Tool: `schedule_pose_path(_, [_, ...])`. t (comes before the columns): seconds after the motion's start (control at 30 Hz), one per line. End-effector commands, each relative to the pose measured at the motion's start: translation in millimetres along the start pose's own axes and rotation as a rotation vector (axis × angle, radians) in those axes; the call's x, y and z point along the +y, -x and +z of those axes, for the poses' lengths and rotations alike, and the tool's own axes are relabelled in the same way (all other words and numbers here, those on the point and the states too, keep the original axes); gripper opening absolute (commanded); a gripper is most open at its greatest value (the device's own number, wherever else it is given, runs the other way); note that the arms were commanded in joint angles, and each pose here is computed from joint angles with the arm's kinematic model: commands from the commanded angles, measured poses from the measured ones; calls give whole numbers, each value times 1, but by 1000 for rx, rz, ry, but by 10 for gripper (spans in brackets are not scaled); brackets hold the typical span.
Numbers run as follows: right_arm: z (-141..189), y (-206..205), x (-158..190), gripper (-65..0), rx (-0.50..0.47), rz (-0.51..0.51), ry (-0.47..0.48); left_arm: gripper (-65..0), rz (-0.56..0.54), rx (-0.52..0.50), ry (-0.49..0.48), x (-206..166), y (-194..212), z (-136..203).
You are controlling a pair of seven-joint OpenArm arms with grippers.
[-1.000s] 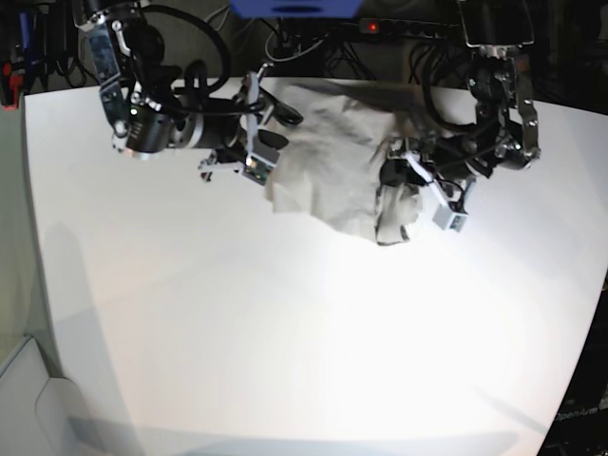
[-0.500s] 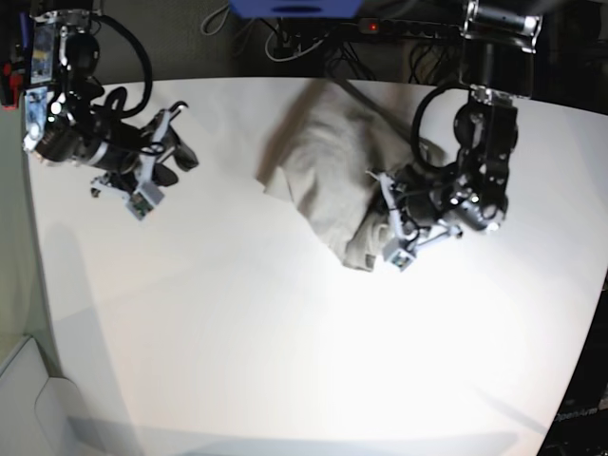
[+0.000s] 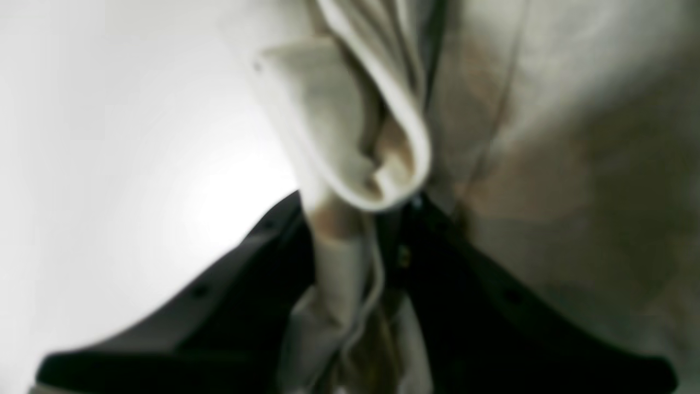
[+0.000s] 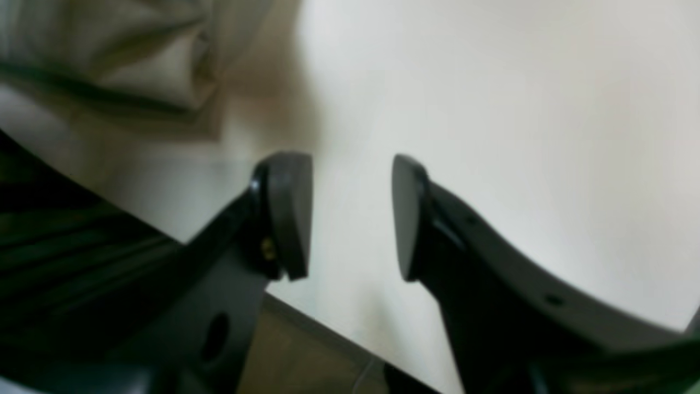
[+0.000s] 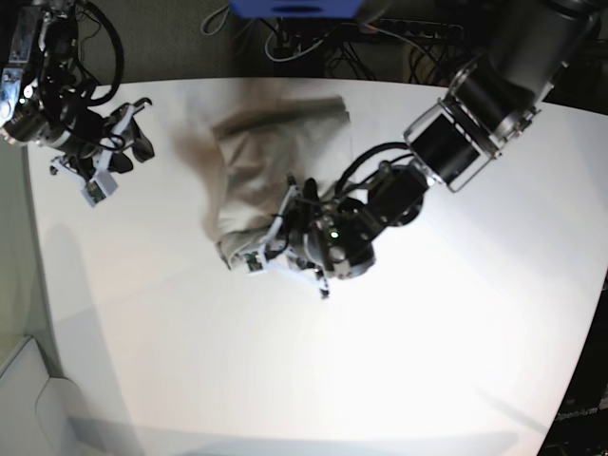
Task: Layout the t-shirt on the table in an organized manner, then fold the t-shirt properly
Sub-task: 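Press the folded shirt flat with the left gripper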
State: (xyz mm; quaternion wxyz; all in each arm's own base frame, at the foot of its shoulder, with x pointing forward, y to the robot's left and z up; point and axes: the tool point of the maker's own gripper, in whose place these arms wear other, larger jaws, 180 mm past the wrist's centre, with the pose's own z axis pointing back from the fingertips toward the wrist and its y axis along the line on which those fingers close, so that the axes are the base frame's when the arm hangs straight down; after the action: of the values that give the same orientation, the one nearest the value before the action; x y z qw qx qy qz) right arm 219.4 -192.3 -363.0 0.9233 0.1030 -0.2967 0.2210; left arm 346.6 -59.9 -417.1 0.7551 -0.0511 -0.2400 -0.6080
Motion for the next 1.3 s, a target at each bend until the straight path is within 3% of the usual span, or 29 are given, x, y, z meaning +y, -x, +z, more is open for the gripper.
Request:
schedule_pose_path(0.0, [5, -13, -3, -399, -48, 11, 8, -645, -32, -25, -16, 4, -16, 2])
schedule_pose_path(0.23, [5, -13, -3, -399, -48, 11, 8, -645, -200, 6, -143, 12, -44, 0])
schedule_pose_path(0.47, [5, -13, -3, -399, -48, 11, 8, -627, -229, 27, -174, 16, -45, 1])
schedule_pose_path(0.57, [4, -15, -2, -399, -51, 13, 4, -520, -219, 31, -183, 19, -42, 2])
schedule_pose_path(0.73, [4, -16, -1, -399, -54, 14, 3, -191, -212, 8, -197, 24, -47, 7])
schedule_pose_path(0.87, [3, -17, 1, -399, -60, 7, -2, -17, -137, -63, -264, 53, -56, 31])
schedule_pose_path(1.03, [2, -18, 1, -399, -62, 7, -2, 0, -53, -173, -371, 90, -72, 74])
schedule_pose_path(1.2, [2, -28, -2, -399, -87, 14, 3, 0, 63, -206, -443, 110, -42, 101])
schedule_pose_path(1.27, [1, -39, -2, -399, -113, 20, 2, 0, 123, -173, -471, 117, -15, 109])
